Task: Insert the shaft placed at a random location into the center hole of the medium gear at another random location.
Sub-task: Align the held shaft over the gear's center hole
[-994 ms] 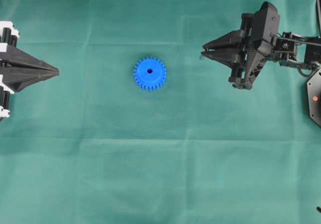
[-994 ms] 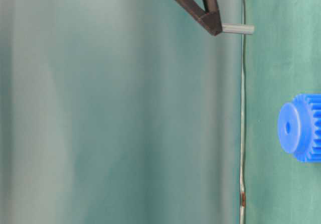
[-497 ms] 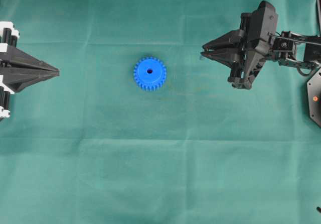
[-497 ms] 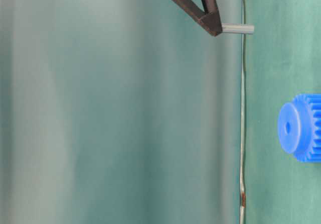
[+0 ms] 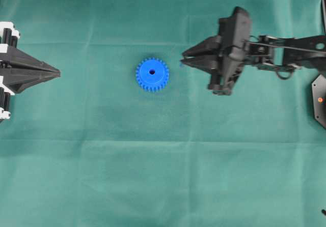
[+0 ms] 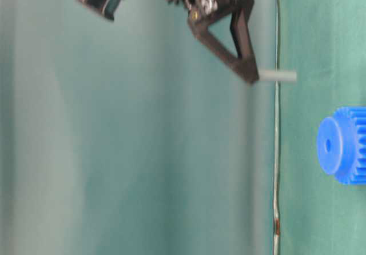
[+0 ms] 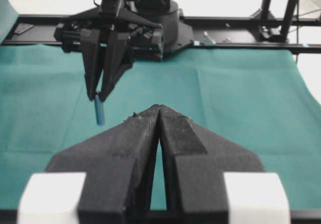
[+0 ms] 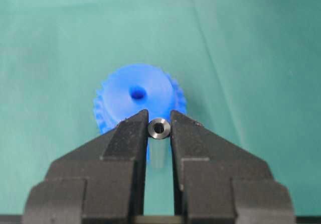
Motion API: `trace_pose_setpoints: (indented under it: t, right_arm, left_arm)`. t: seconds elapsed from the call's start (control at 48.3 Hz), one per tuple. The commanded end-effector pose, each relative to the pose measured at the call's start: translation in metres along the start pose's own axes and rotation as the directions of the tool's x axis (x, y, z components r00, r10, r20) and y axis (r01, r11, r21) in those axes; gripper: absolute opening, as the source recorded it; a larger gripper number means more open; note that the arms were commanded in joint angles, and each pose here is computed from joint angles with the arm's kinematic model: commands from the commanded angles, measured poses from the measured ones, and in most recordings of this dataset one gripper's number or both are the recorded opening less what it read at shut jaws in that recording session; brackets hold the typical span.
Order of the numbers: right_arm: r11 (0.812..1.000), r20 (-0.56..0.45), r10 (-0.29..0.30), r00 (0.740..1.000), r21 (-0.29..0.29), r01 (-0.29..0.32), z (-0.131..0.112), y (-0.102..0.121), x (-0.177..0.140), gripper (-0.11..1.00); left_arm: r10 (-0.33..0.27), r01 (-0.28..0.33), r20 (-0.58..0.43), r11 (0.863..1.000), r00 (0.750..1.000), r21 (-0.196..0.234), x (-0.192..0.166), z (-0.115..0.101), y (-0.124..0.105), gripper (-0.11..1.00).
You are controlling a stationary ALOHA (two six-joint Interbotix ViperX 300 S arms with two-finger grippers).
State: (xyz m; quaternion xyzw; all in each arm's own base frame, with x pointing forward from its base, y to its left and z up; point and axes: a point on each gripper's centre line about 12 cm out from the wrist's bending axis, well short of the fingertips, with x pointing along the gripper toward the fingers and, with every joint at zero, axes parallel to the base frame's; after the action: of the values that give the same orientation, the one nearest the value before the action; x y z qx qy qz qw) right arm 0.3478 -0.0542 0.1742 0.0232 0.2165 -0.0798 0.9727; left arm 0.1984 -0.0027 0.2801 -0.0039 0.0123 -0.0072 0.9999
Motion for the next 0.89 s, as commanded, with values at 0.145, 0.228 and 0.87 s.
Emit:
trace_pose_setpoints:
  t: [0.145, 0.228, 0.87]
  right_arm:
    - [1.000, 0.056, 0.020, 0.998, -0.016, -0.019, 0.032, 0.009, 0.036, 0.13]
    - [1.000, 0.055, 0.025, 0.998, -0.020, -0.024, 0.037, 0.012, 0.046, 0.13]
    - [1.000, 0.029, 0.024, 0.999, -0.015, -0.023, 0.033, 0.012, 0.062, 0.13]
  left_arm:
    - [-0.002, 0.002, 0.031, 1.000, 1.000, 0.000, 0.002, 0.011, 0.000, 0.00]
    - [-0.002, 0.002, 0.029, 1.000, 1.000, 0.002, 0.002, 0.011, 0.000, 0.00]
    - [-0.002, 0.002, 0.029, 1.000, 1.000, 0.000, 0.002, 0.011, 0.000, 0.00]
